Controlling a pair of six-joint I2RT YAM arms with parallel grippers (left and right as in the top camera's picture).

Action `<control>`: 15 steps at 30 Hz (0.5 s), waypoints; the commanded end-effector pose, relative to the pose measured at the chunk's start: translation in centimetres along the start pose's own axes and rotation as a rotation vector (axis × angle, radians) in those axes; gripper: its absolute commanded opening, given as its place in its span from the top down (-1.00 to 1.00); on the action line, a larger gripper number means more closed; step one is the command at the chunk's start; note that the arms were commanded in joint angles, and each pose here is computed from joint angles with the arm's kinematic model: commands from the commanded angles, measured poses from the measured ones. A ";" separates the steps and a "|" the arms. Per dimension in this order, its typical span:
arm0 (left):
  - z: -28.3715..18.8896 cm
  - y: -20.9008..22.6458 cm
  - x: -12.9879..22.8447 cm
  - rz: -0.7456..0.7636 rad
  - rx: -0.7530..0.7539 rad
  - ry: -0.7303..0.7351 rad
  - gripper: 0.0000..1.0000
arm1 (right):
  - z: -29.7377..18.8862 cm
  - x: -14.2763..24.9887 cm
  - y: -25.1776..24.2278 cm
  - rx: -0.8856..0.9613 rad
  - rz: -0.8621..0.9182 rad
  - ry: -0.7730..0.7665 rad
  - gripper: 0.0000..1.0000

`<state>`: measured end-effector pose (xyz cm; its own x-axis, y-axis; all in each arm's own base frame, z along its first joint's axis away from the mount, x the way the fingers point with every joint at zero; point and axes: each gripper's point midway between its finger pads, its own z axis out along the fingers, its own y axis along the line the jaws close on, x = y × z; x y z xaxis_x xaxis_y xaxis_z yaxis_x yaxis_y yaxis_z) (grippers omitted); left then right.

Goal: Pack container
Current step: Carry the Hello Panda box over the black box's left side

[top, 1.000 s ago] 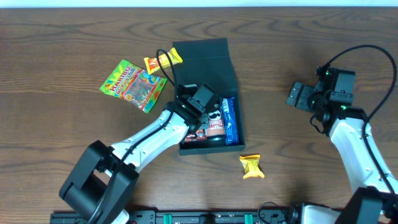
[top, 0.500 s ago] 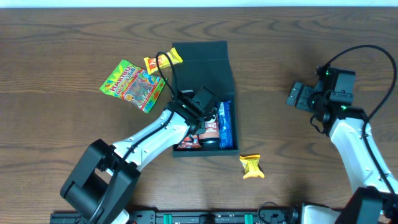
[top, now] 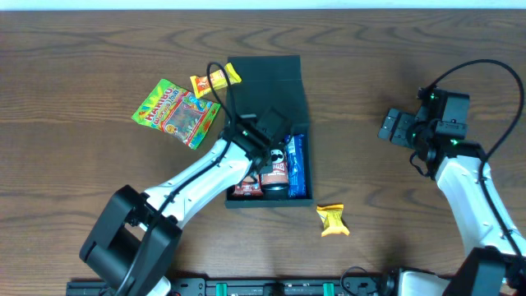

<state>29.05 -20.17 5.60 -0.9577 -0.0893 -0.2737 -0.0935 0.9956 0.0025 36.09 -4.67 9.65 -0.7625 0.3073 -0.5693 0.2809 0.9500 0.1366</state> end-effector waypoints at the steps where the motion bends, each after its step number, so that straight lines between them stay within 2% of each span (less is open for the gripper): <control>1: -2.0 -0.9 -2.2 0.023 0.017 -0.055 -0.23 | -0.3 -0.5 -0.1 0.001 0.015 -0.014 -0.99; 5: -2.9 -1.7 -2.9 0.019 0.046 -0.066 -0.20 | -0.3 -0.5 -0.1 0.001 0.015 -0.014 -0.99; 8: -2.9 -1.9 -2.8 0.022 0.052 -0.064 -0.05 | -0.3 -0.5 -0.1 0.001 0.015 -0.014 -0.99; 10: -3.0 -2.5 -2.6 0.023 0.080 -0.056 0.14 | -0.3 -0.5 -0.1 0.001 0.015 -0.014 -0.99; 12: -3.1 -4.0 -2.3 0.024 0.156 -0.031 0.45 | -0.3 -0.5 -0.1 0.001 0.015 -0.014 -0.98; 15: -3.8 -6.8 -1.8 0.080 0.288 -0.006 0.76 | -0.3 -0.5 -0.1 0.001 0.015 -0.014 -0.99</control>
<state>31.37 -24.40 9.03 -0.9432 -0.0723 -0.3244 -0.0215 0.9873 -0.1576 36.09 -4.67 9.65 -0.7625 0.3073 -0.5693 0.2809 0.9500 0.1366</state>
